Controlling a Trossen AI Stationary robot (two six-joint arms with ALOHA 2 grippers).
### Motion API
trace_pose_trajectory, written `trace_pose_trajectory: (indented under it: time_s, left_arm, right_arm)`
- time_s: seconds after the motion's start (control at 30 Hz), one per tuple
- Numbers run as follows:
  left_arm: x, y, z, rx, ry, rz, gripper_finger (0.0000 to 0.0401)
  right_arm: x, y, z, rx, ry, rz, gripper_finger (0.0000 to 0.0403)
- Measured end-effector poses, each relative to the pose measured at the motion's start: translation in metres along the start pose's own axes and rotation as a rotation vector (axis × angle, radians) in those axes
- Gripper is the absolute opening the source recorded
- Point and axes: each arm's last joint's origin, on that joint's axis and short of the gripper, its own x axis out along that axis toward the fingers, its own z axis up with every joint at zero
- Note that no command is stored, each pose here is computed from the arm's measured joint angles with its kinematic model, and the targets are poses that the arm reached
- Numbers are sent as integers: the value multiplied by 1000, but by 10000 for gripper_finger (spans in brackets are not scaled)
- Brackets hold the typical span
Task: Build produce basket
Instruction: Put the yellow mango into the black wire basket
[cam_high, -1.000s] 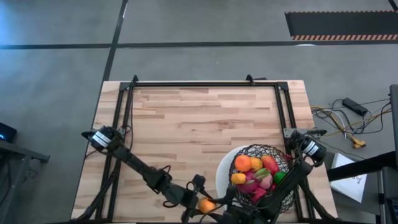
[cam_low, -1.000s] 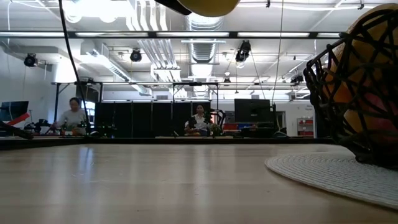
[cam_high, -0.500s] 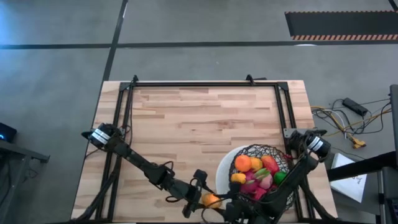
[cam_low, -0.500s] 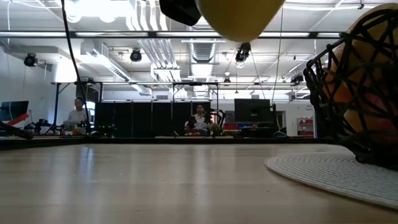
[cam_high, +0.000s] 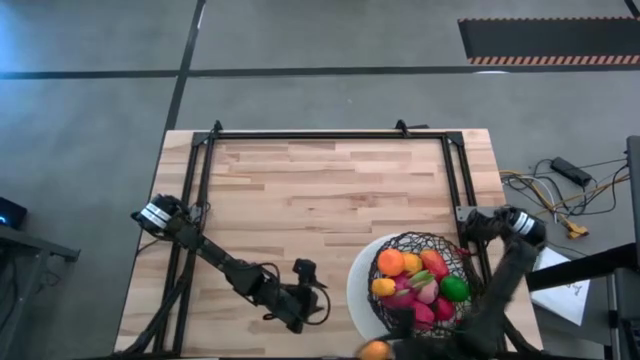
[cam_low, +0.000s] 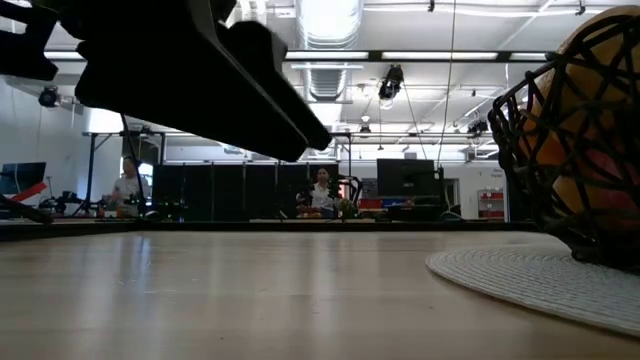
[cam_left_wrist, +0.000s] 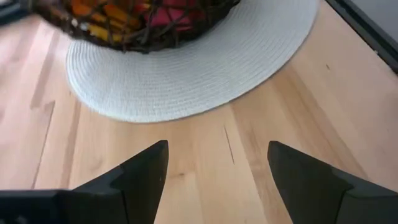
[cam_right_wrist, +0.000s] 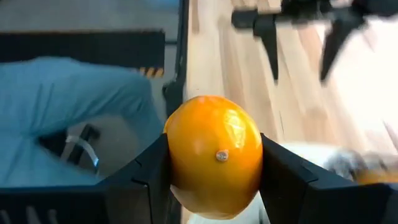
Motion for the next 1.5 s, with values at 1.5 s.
trace_pose_trajectory:
  time_s: [1.5]
  left_arm:
    - [2, 0, -10, -75, -4, 4, 258]
  right_arm:
    - [-16, -39, -41, 298, 660, -266, 295]
